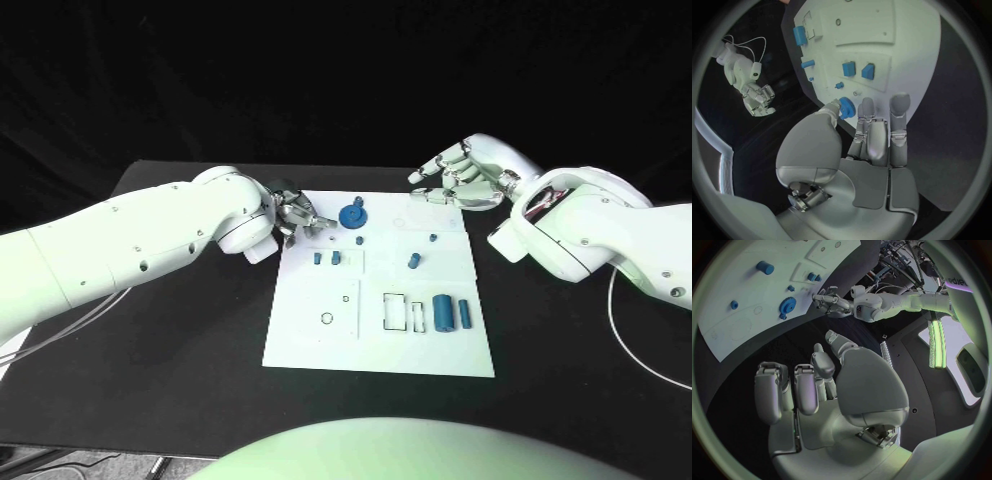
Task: Assemble the parts on the task board
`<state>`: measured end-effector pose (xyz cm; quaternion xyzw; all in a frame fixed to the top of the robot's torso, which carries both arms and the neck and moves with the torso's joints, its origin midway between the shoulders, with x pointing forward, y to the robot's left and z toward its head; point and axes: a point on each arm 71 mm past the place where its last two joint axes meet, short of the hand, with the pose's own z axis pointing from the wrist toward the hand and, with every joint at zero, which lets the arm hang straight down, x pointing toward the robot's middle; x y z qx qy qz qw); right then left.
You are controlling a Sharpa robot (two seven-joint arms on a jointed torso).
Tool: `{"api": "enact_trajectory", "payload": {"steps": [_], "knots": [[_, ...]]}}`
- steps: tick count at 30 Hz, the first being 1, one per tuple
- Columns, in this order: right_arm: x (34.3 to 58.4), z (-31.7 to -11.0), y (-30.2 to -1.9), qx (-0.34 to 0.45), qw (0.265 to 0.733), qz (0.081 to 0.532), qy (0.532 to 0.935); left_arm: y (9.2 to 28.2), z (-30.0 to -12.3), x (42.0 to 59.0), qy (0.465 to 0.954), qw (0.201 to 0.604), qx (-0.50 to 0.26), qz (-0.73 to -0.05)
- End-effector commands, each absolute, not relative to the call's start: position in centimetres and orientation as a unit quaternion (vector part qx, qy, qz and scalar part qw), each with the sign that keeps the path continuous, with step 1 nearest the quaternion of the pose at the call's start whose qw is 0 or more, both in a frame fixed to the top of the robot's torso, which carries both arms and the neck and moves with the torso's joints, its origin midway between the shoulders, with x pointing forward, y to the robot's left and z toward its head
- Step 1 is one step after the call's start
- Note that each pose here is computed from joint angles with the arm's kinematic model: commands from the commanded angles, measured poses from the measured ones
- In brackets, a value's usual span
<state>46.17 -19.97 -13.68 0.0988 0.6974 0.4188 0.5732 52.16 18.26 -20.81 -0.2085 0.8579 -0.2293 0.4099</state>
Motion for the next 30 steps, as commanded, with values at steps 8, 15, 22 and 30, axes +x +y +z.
{"api": "enact_trajectory", "payload": {"steps": [8, 15, 22, 30], "knots": [[46.1, -13.8, -19.7, 0.093, 0.567, 0.422, 0.701, 14.1, -18.6, 52.1, 0.788, 0.493, -0.03, -0.369], [46.2, -13.8, -19.7, 0.093, 0.567, 0.422, 0.701, 12.5, -19.0, 52.1, 0.773, 0.526, 0.074, -0.347], [46.2, -13.8, -19.5, 0.09, 0.566, 0.426, 0.7, 11.3, -20.2, 52.3, 0.787, 0.526, 0.115, -0.301], [46.2, -13.8, -19.4, 0.089, 0.566, 0.427, 0.699, 10.2, -21.6, 52.6, 0.792, 0.533, 0.132, -0.268]]}}
